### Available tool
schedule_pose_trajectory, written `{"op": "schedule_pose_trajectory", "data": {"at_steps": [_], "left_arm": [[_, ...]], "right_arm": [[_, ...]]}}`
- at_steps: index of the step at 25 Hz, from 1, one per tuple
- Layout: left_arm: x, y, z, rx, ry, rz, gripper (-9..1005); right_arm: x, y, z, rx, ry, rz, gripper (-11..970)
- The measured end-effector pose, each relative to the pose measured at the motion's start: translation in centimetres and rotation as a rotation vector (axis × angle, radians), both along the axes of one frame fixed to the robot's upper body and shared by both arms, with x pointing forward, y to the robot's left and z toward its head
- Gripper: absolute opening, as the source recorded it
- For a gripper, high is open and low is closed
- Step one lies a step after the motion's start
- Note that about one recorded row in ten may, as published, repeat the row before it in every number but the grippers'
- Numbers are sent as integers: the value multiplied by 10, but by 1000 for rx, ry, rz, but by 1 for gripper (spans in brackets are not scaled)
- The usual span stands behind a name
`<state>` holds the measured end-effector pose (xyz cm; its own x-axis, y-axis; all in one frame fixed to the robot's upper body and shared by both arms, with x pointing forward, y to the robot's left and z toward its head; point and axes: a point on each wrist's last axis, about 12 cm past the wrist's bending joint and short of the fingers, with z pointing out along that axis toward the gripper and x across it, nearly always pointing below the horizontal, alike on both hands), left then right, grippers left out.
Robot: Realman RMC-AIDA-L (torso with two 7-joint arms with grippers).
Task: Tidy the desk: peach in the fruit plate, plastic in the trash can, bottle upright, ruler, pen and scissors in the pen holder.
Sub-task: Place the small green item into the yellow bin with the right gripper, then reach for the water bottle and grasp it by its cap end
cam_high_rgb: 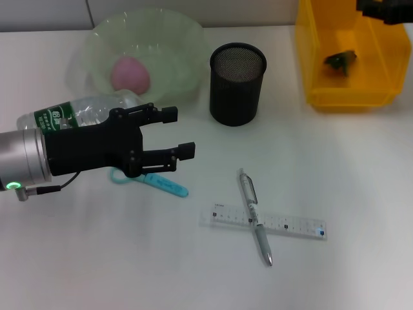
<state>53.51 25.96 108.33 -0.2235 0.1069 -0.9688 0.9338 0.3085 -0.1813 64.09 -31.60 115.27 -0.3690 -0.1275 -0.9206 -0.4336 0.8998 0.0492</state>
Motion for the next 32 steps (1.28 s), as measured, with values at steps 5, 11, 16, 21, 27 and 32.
{"op": "schedule_pose_trajectory", "data": {"at_steps": [5,11,16,21,27,32], "left_arm": [[2,0,0,5,-2,4,814],[5,2,3,4,-11,20,814],[9,5,4,16,-14,32,815],[14,17,7,46,5,63,815],[23,31,15,121,16,108,815],[47,43,44,283,19,180,815]], "right_arm": [[-17,-5,5,162,-116,58,560],[-66,-8,7,344,-293,438,695],[-85,-3,-11,313,-192,650,694],[-95,20,-42,180,-11,791,693],[-96,37,-63,79,65,811,691],[-96,37,-65,72,62,809,690]]}}
